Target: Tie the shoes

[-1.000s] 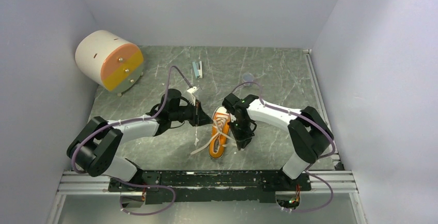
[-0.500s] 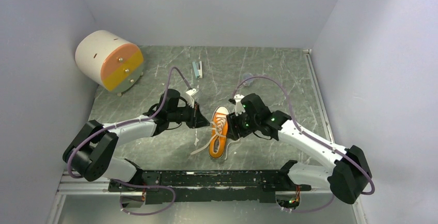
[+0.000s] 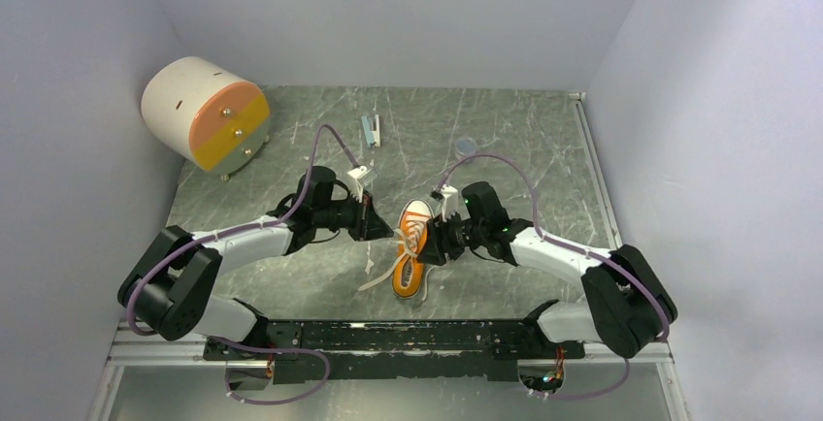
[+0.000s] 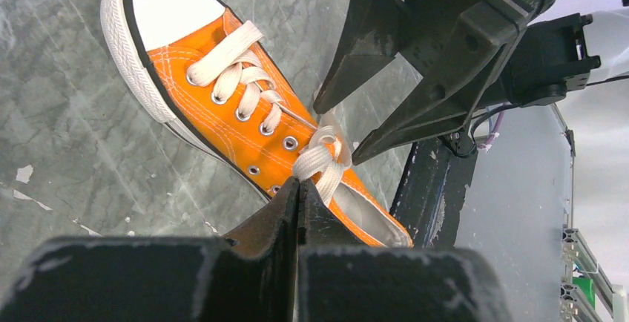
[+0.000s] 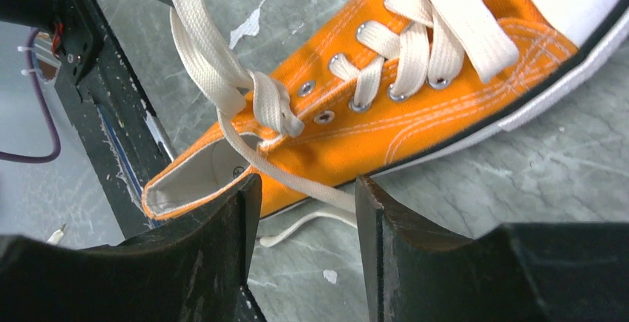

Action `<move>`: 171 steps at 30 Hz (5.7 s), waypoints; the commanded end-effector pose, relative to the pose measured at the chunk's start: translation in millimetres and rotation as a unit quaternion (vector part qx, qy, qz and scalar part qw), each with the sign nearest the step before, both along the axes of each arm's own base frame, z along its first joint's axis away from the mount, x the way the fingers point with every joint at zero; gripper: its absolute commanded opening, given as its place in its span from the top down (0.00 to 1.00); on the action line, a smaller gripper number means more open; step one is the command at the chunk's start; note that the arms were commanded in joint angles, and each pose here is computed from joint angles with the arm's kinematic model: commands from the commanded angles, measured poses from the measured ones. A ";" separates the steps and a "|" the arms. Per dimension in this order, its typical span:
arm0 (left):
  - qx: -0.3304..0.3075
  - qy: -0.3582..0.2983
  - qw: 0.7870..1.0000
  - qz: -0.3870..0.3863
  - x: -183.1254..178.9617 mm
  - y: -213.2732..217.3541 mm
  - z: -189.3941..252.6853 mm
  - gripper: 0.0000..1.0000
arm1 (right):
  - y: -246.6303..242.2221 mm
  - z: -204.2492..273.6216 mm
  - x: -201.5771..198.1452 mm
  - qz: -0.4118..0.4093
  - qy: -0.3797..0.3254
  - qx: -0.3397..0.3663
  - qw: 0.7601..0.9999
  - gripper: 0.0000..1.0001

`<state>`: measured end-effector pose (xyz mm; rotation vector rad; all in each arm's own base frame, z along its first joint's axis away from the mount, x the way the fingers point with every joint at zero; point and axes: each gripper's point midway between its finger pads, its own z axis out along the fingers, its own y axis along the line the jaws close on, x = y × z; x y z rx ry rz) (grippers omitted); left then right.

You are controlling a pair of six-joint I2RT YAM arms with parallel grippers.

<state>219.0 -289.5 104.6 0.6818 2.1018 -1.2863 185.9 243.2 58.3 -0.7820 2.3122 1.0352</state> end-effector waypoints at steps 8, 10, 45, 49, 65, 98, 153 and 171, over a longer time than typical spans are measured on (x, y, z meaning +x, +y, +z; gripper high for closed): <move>-0.019 -0.019 1.000 -0.014 3.6 1.5 14.4 0.95 | 14.8 6.9 1.1 0.036 -0.015 0.051 0.998 0.65; -0.020 -0.020 1.000 -0.013 5.1 3.1 15.7 0.95 | 13.1 5.4 -1.8 0.033 -0.009 0.049 0.998 0.68; 0.074 -0.054 0.996 0.017 18.9 27.2 22.7 0.49 | 22.2 29.1 -13.4 -0.001 0.081 0.084 0.993 1.00; 0.049 -0.075 0.995 -0.038 23.2 8.5 31.3 0.19 | 23.6 28.0 -12.5 0.002 0.084 0.081 0.993 1.00; -0.033 -0.001 0.981 -0.191 -1.8 -42.1 -11.3 0.19 | 26.7 34.3 -3.4 -0.006 0.072 0.084 0.994 1.00; -0.045 0.029 0.979 -0.196 -22.4 -34.0 -31.6 0.47 | 27.1 28.7 2.3 -0.024 0.078 0.078 0.994 1.00; 0.010 -0.049 0.999 -0.017 18.5 -41.1 -19.7 0.95 | 34.5 57.8 27.4 -0.006 0.081 0.062 0.995 1.00; -0.090 -0.005 0.996 0.015 1.3 -60.2 -22.2 0.95 | 61.4 93.0 -2.1 0.002 0.193 0.196 0.961 0.75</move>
